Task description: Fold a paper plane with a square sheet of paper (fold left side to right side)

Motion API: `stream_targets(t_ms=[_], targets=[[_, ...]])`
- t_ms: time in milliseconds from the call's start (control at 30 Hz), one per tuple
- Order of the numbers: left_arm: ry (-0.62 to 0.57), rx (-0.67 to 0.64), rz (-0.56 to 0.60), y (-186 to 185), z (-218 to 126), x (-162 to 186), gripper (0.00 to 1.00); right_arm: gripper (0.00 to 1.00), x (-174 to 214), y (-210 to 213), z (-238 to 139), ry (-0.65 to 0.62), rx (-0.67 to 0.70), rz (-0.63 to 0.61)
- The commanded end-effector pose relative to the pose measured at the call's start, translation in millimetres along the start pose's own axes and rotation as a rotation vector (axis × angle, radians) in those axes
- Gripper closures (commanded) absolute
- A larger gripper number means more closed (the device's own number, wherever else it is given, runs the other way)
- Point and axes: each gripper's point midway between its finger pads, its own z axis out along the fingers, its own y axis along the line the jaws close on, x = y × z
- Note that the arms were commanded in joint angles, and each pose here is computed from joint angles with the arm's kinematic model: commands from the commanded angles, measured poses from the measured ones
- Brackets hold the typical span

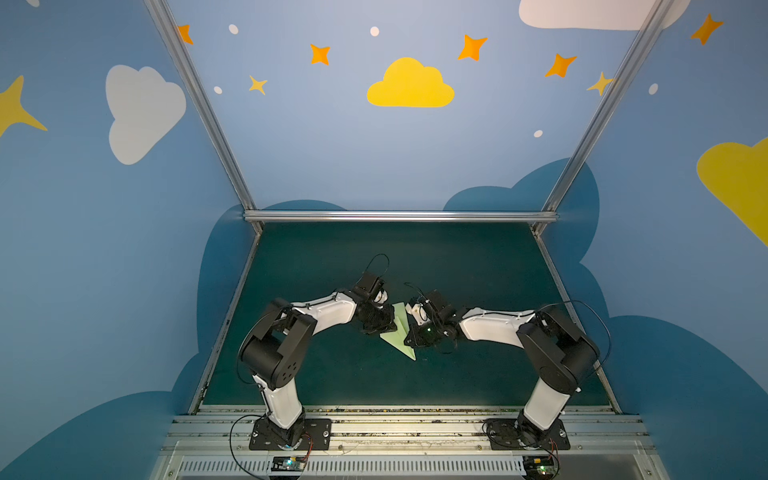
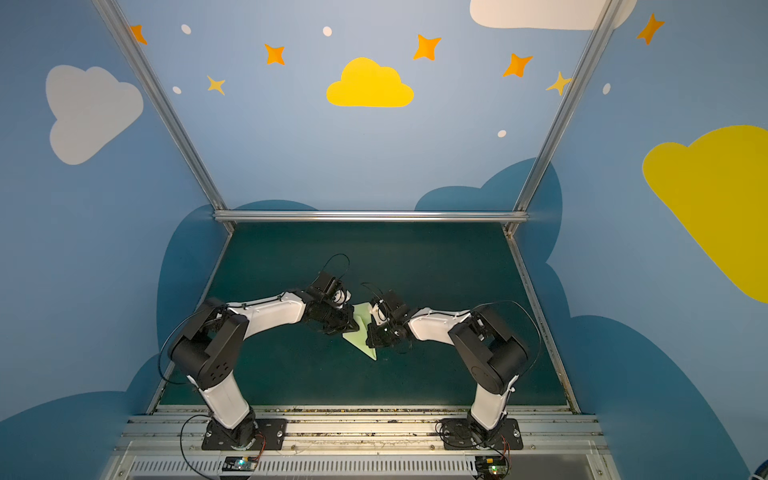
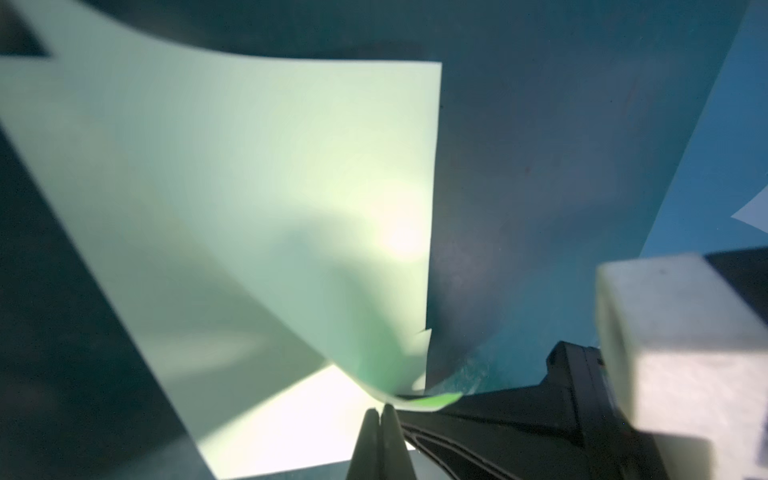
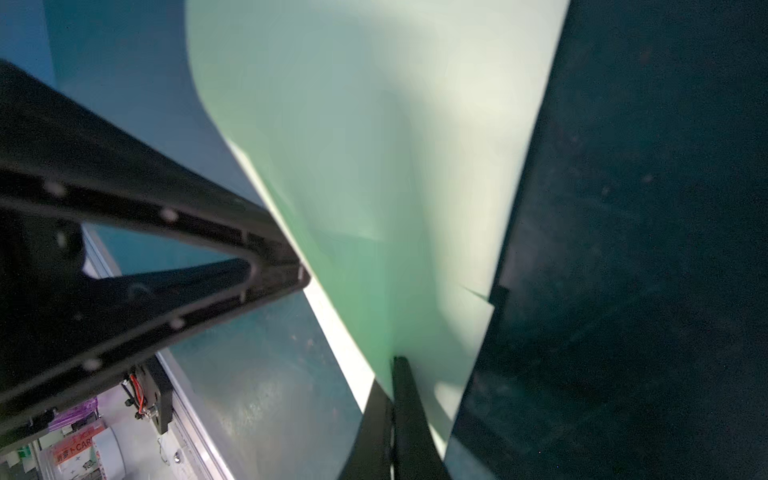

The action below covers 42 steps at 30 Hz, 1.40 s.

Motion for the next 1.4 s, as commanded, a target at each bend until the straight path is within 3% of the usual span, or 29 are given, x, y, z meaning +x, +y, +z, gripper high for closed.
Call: stream_targets(t_ms=[0, 400, 967, 1167, 1367], targets=[[0.008, 0.012, 0.027, -7, 5, -3, 0.96, 1.0, 18, -19, 7, 0.065, 0.059, 0.041], [0.017, 0.025, 0.032, -11, 19, -5, 0.96, 1.0, 18, -19, 7, 0.076, 0.059, 0.032], [-0.005, -0.077, 0.0, 19, 32, -23, 0.96, 1.0, 17, -14, 5, 0.082, 0.043, 0.027], [-0.006, -0.095, -0.007, 26, 33, -19, 0.96, 0.77, 5, 0, -15, 0.044, 0.038, -0.012], [-0.003, -0.097, -0.01, 30, 33, -16, 0.96, 0.74, 2, 2, -27, 0.025, 0.06, -0.029]])
